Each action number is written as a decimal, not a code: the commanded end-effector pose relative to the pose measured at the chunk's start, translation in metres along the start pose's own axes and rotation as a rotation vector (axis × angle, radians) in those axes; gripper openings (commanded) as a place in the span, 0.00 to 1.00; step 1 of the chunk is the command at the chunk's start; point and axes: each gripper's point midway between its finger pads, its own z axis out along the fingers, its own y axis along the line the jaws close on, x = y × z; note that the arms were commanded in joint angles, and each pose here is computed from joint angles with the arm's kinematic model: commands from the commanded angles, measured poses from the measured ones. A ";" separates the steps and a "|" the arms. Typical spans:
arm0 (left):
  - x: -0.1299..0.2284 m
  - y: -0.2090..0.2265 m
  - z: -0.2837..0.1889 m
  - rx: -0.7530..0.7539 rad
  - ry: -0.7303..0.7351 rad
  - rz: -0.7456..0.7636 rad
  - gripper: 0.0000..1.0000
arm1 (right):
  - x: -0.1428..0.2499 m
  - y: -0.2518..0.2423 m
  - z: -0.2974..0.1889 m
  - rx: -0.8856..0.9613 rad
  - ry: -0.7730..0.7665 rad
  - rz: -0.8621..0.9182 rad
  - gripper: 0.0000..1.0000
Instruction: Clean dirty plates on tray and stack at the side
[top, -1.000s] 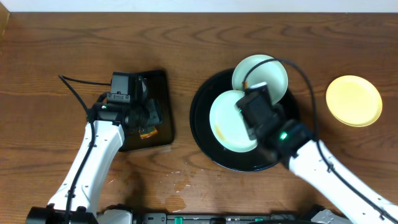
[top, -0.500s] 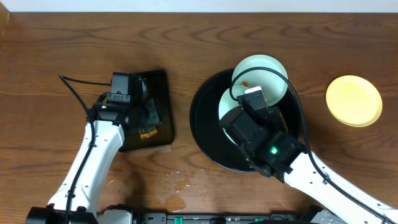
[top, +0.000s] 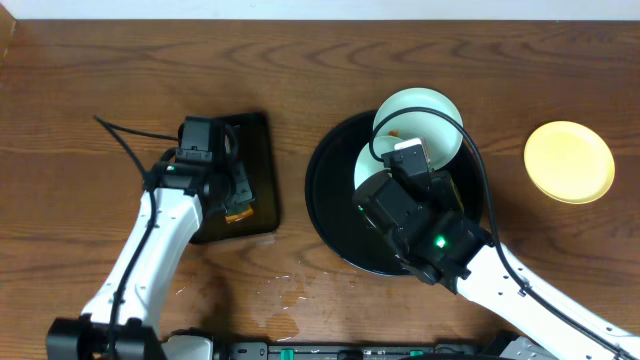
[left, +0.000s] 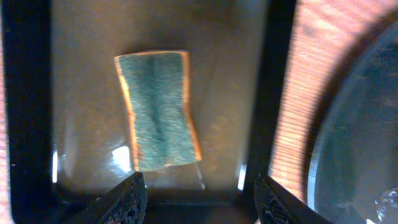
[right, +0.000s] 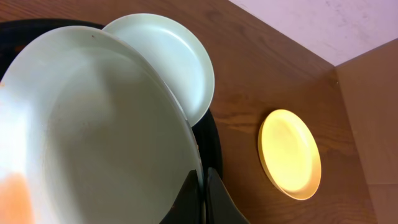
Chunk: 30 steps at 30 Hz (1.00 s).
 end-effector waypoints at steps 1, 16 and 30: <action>0.001 0.011 0.013 -0.063 0.034 -0.023 0.58 | -0.004 0.000 -0.005 -0.008 -0.018 0.004 0.01; 0.029 -0.112 -0.009 0.599 0.151 0.261 0.58 | 0.017 0.014 0.033 -0.360 0.212 0.284 0.01; 0.044 -0.174 -0.036 0.843 0.114 0.443 0.58 | -0.013 0.012 -0.003 -0.684 0.087 0.315 0.01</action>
